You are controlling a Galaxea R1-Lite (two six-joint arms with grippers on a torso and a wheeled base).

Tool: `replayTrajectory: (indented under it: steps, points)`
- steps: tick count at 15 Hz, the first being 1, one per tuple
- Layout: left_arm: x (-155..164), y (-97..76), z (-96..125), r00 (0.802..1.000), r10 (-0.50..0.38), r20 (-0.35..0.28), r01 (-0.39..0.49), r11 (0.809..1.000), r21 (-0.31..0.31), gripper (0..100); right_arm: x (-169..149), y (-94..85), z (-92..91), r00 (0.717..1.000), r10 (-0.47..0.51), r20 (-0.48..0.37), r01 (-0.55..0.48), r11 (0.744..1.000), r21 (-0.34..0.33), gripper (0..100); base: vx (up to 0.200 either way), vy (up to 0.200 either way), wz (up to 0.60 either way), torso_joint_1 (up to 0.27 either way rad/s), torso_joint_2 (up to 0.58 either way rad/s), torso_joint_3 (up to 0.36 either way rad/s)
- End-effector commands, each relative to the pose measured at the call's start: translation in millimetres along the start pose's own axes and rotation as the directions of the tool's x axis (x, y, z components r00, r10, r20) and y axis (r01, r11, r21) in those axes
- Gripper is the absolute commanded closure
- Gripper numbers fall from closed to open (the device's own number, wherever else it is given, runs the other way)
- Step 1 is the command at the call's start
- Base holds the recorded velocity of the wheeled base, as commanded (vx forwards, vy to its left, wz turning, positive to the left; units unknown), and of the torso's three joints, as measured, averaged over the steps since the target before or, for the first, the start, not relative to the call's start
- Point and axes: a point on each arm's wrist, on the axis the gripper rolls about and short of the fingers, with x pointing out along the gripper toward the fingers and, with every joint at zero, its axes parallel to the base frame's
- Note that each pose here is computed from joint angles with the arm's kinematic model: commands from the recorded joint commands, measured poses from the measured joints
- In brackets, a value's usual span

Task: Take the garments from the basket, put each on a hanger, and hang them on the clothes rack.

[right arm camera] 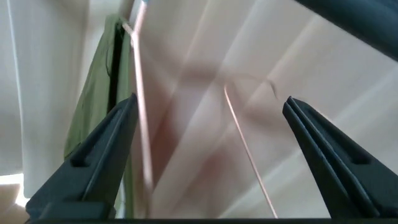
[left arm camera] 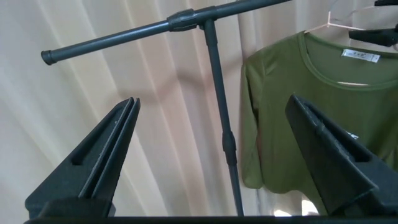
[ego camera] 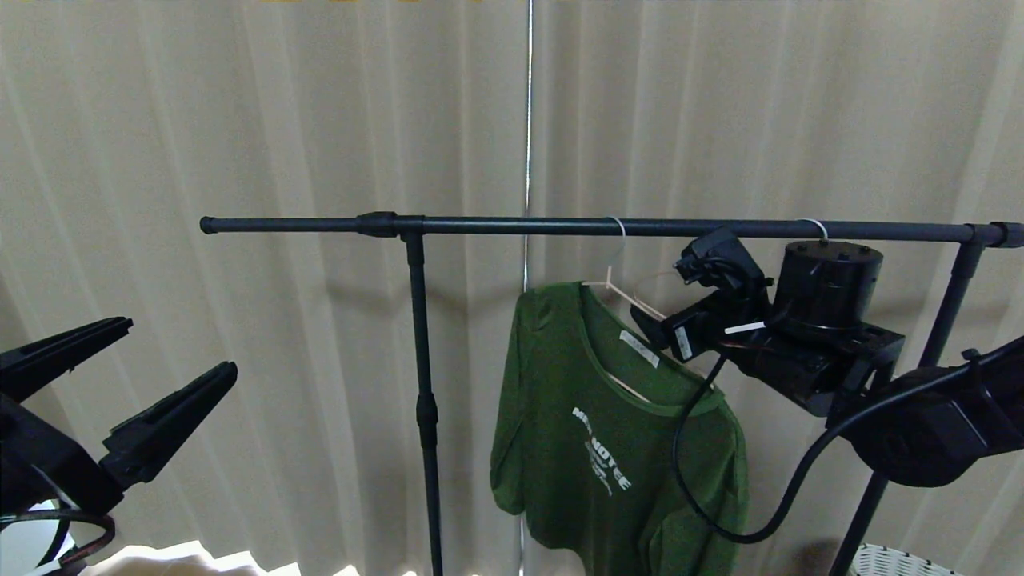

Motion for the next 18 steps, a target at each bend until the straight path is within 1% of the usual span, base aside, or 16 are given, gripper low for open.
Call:
replayTrajectory:
  steps: [1, 2, 3, 4, 5, 6, 7, 8, 9, 11, 12, 13, 15, 17, 18]
  points:
    - [0.3, 0.0, -0.2, 1.0, 0.0, -0.002, 0.0, 1.0, 0.0, 0, -15.0, -6.5, 13.9, 0.999, -0.013, 0.047, 0.013, 1.0, 0.009, 0, 0.0, 0.0, 0.0, 0.0, 0.0, 0.0]
    - [0.5, 0.0, -1.2, 1.0, 0.0, -0.007, 0.0, 1.0, -0.001, 0, -37.3, -7.9, 28.8, 0.995, -0.007, 0.097, 0.005, 1.0, 0.016, 0, 0.0, 0.0, 0.0, 0.0, 0.0, 0.0]
    - [0.0, -0.5, -3.8, 1.0, -0.001, -0.016, 0.001, 1.0, -0.001, 0, -62.7, -14.9, 40.7, 0.99, -0.022, 0.142, 0.018, 0.999, 0.027, 0, 0.0, 0.0, 0.0, 0.0, 0.0, 0.0]
    - [-0.7, -1.2, -7.2, 1.0, -0.003, -0.028, 0.003, 1.0, 0.0, 0, -77.9, -19.8, 43.4, 0.989, -0.031, 0.146, 0.027, 0.999, 0.029, 0, 0.0, 0.0, 0.0, 0.0, 0.0, 0.0]
    - [-1.1, -1.8, -10.4, 0.999, -0.006, -0.04, 0.006, 1.0, 0.011, 0, -90.6, -24.6, 42.6, 0.991, -0.046, 0.125, 0.043, 0.999, 0.028, 0, 0.0, 0.0, 0.0, 0.0, 0.0, 0.0]
    - [-1.3, -2.7, -14.2, 0.998, -0.01, -0.054, 0.012, 0.999, 0.035, 0, -112.1, -34.6, 34.3, 0.995, -0.083, 0.048, 0.082, 0.996, 0.019, 0, 0.0, 0.0, 0.0, 0.0, 0.0, 0.0]
    - [-0.9, -3.0, -15.4, 0.998, -0.012, -0.06, 0.015, 0.999, 0.04, 0, -129.0, -41.8, 24.8, 0.993, -0.113, -0.028, 0.113, 0.994, 0.007, 0, 0.0, 0.0, 0.0, 0.0, 0.0, 0.0]
    - [-0.9, -3.0, -15.4, 0.998, -0.012, -0.06, 0.015, 0.999, 0.04, 0, -136.3, -44.5, 21.0, 0.991, -0.124, -0.059, 0.124, 0.992, 0.001, 0, 0.0, 0.0, 0.0, 0.0, 0.0, 0.0]
    - [0.9, -2.9, -16.2, 0.998, -0.014, -0.069, 0.017, 0.999, 0.038, 0, -154.6, -56.4, 7.3, 0.97, -0.17, -0.175, 0.169, 0.985, -0.016, 0, 0.0, 0.0, 0.0, 0.0, 0.0, 0.0]
    - [9.2, -1.9, -18.5, 0.995, -0.018, -0.097, 0.021, 0.999, 0.034, 0, -166.0, -68.2, -5.4, 0.936, -0.213, -0.281, 0.215, 0.976, -0.025, 0, 0.0, 0.0, 0.0, 0.0, 0.0, 0.0]
    - [14.7, -1.0, -18.1, 0.994, -0.02, -0.108, 0.023, 0.999, 0.032, 0, -167.8, -69.4, -11.9, 0.928, -0.222, -0.301, 0.225, 0.974, -0.024, 0, 0.0, 0.0, 0.0, 0.0, 0.0, 0.0]
    - [19.1, -0.6, -18.2, 0.993, -0.023, -0.116, 0.027, 0.999, 0.032, 0, -170.3, -68.8, -16.4, 0.927, -0.229, -0.296, 0.233, 0.972, -0.022, 0, 0.0, 0.0, 0.0, 0.0, 0.0, 0.0]
    - [19.7, -0.7, -20.5, 0.991, -0.024, -0.128, 0.028, 0.999, 0.028, 0, -176.4, -66.6, -23.5, 0.937, -0.252, -0.243, 0.257, 0.966, -0.013, 0, 0.0, 0.0, 0.0, 0.0, 0.0, 0.0]
    - [18.8, 0.4, -19.9, 0.992, -0.014, -0.124, 0.017, 0.999, 0.027, 0, -179.3, -66.2, -24.9, 0.946, -0.276, -0.171, 0.278, 0.961, -0.012, 0, 0.0, 0.0, 0.0, 0.0, 0.0, 0.0]
    - [19.0, 0.8, -20.3, 0.992, -0.011, -0.128, 0.015, 1.0, 0.026, 0, -179.3, -66.2, -24.9, 0.947, -0.277, -0.162, 0.279, 0.96, -0.015, 0, 0.0, 0.0, 0.0, 0.0, 0.0, 0.0]
